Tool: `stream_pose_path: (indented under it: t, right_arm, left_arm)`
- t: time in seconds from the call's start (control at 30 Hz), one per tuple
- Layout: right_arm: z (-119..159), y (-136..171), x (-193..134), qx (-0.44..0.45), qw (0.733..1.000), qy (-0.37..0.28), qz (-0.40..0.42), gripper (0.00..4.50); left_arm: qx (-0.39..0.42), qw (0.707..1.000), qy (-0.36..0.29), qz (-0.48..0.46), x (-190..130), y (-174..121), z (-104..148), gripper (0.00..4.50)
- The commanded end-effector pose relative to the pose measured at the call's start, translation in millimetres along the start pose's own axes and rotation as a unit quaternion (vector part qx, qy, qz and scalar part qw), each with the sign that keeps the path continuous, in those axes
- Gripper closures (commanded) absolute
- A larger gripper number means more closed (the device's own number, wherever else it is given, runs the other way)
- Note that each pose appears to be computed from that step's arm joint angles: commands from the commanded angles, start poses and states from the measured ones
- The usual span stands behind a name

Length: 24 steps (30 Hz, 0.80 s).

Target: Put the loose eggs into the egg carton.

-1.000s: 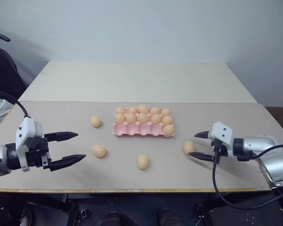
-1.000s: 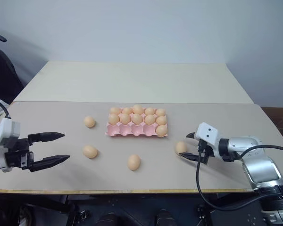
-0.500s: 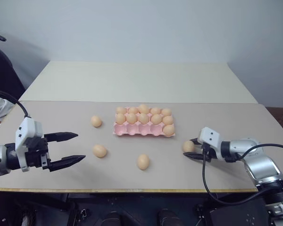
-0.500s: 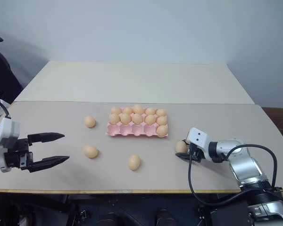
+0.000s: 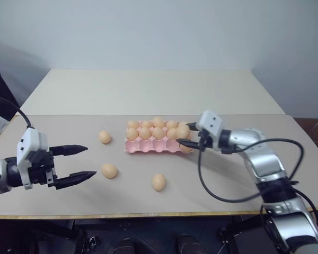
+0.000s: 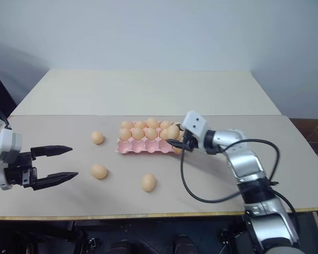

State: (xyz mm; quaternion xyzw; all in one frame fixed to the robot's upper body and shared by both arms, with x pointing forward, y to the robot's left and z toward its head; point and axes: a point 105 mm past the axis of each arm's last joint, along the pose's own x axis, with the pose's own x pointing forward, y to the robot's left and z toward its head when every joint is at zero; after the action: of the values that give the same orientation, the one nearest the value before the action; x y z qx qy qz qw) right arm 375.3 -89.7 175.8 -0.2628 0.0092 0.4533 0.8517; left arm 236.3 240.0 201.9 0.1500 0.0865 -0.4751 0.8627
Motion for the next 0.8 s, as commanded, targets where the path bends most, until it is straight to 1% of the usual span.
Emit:
stream_pose_path:
  t: [0.03,0.13,0.23,0.3,0.33,0.43,0.53,0.67,0.7,0.8]
  right_arm:
    - [-8,-12,9,-0.012,0.999,0.036,-0.034,1.9]
    - [-10,-10,12,-0.013,0.999,0.043,-0.024,1.9]
    - [-7,-1,12,-0.016,0.999,0.036,0.0,1.9]
    - [-3,6,12,-0.016,0.999,0.026,0.019,1.2]
    - [-2,8,12,-0.015,0.999,0.023,0.025,1.0]
    - [-2,10,12,-0.014,0.999,0.023,0.028,0.01]
    - [-1,8,12,-0.017,0.999,0.021,0.021,0.01]
    - [9,5,1,-0.018,1.0,0.003,0.016,0.01]
    - [16,6,-8,-0.017,0.999,-0.014,0.024,0.01]
    - [28,12,-50,-0.022,0.997,-0.053,0.047,0.01]
  left_arm:
    - [0.018,1.0,-0.001,-0.001,-1,-1,8,0.0]
    - [0.016,1.0,0.0,0.002,-4,-3,7,0.0]
    - [0.014,1.0,0.001,0.008,-6,-4,5,0.0]
    - [0.012,1.0,0.0,0.01,-7,-5,4,0.0]
    - [0.012,1.0,0.0,0.011,-7,-5,4,0.0]
    - [0.01,1.0,-0.001,0.014,-7,-5,4,0.0]
    - [0.011,1.0,-0.001,0.014,-7,-4,4,0.0]
    - [0.011,1.0,-0.001,0.014,-7,-3,4,0.0]
    - [0.011,1.0,0.0,0.015,-7,-2,3,0.0]
    - [0.007,1.0,0.005,0.014,-15,0,2,0.0]
